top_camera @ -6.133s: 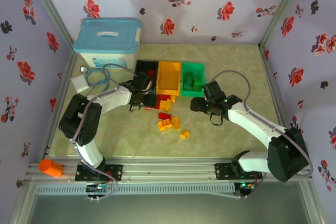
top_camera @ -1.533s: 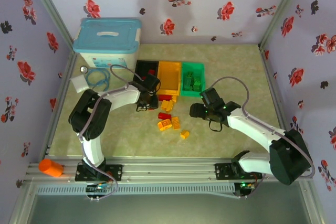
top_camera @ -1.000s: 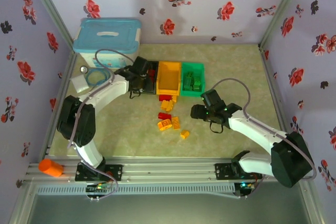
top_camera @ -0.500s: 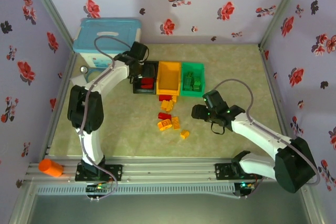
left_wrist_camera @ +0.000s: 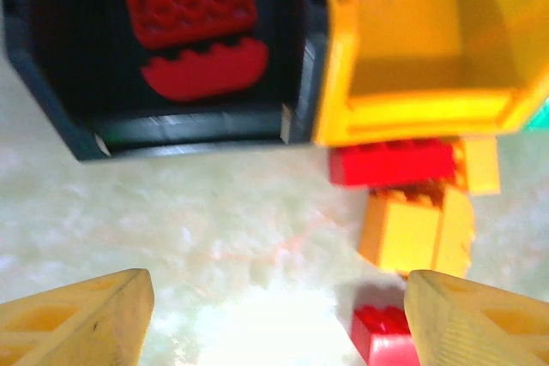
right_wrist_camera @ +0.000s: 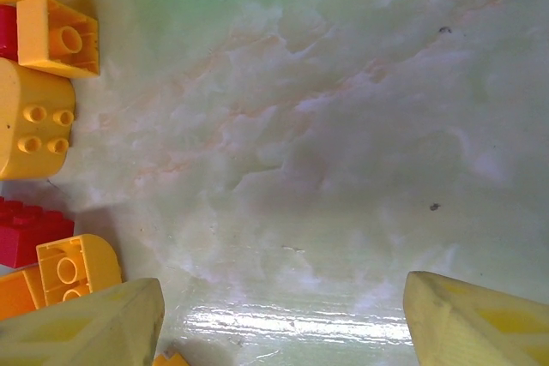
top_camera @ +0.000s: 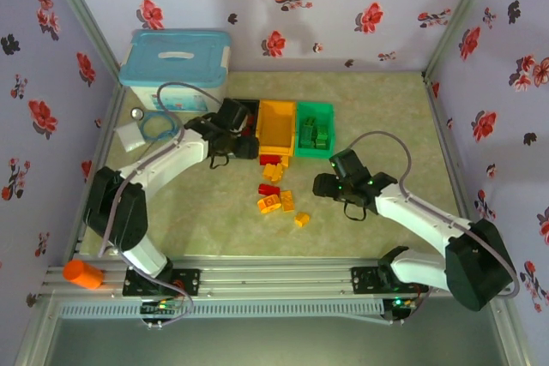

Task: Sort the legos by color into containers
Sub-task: Pick up the lego from the center of the table.

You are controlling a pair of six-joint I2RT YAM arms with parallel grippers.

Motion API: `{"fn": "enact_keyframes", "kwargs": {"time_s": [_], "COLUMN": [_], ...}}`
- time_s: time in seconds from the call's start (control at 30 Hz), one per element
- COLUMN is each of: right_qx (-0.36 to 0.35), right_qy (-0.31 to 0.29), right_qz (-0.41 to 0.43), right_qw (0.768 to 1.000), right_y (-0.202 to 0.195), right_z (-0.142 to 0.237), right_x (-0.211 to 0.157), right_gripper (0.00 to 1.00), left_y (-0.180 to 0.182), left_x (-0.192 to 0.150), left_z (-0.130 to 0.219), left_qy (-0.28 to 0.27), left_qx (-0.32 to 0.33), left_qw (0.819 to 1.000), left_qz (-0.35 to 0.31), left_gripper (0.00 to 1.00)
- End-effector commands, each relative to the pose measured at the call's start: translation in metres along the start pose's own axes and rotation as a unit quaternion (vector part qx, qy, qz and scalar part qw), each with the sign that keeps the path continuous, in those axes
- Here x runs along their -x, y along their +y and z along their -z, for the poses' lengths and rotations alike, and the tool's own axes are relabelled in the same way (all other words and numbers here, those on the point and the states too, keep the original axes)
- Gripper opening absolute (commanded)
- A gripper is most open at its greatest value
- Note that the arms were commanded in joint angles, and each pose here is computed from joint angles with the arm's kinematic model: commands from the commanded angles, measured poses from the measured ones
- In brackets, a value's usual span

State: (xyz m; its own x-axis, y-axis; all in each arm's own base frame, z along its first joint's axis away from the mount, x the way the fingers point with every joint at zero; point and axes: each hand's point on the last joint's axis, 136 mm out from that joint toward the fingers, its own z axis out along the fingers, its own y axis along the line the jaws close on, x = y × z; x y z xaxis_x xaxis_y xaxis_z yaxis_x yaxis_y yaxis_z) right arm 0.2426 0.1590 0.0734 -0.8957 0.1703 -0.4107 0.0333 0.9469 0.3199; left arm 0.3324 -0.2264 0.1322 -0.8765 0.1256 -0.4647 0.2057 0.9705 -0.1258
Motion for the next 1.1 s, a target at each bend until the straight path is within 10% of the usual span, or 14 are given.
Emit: {"fn": "enact_keyframes", "kwargs": {"time_s": [0.0,0.4,1.07], "right_qx": [0.008,0.011,0.001], "right_qy": [-0.002,0.004,-0.002], "right_qz": [-0.009,-0.007,-0.007], "right_qw": [1.0,1.0,1.0], "right_y": [0.007,0.013,0.002], "right_z": [-0.003,-0.01,-0.006], "right_x": [0.002,0.0,-0.007], "right_gripper": [0.74,0.74,0.73], "left_y": [-0.012,-0.065,-0.081], "left_x": [-0.034,-0.081,-0.09], "left_z": [-0.002,-0.021,-0.054], "left_qy": [0.028,0.072,0.109], "left_qx": [-0.008,-0.047,-0.016], "left_qw": [1.0,0.995,0.99], "left_qz": [-0.004,-0.046,-0.083], "left_gripper": [0.77,0.96,0.81]}}
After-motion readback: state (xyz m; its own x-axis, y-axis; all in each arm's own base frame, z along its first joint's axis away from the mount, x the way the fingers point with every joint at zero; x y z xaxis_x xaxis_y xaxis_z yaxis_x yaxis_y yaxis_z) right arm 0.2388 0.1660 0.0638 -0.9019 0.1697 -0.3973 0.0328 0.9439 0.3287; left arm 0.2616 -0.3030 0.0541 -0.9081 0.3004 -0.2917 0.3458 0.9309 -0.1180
